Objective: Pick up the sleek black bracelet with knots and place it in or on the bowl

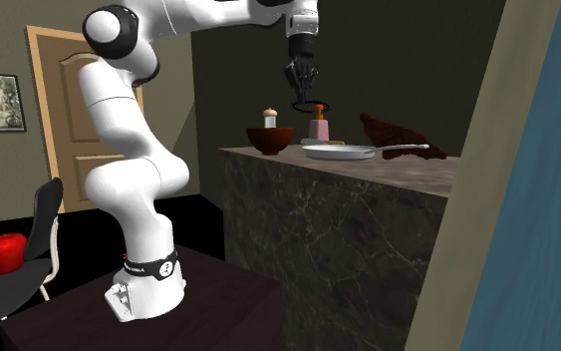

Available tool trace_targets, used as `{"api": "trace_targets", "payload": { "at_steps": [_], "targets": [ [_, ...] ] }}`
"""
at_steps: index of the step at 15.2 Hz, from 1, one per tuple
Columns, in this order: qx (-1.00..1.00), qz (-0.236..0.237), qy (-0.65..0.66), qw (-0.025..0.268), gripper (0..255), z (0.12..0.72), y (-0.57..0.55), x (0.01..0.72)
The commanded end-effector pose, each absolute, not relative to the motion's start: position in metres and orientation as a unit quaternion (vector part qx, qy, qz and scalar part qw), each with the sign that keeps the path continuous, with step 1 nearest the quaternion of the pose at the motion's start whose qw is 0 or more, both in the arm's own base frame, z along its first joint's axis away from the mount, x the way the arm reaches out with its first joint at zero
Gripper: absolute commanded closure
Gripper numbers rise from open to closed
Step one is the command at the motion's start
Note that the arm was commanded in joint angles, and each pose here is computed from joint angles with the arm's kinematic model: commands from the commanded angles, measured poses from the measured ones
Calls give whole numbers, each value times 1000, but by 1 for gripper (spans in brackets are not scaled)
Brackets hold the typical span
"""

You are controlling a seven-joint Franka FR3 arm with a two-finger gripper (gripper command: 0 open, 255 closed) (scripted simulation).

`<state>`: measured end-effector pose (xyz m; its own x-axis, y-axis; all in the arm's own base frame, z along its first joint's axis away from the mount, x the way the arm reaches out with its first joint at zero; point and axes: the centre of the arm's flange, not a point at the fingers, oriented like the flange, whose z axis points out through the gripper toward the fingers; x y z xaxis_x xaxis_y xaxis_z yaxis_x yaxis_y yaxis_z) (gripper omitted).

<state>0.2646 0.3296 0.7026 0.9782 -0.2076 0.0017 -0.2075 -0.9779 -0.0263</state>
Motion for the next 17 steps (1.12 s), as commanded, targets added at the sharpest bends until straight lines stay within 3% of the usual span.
{"api": "trace_targets", "payload": {
  "at_steps": [1, 17],
  "targets": [
    [-994, -2, 105, 13, 255, 705, 338, 240],
    [-994, -2, 105, 13, 255, 703, 419, 57]
  ]
}}
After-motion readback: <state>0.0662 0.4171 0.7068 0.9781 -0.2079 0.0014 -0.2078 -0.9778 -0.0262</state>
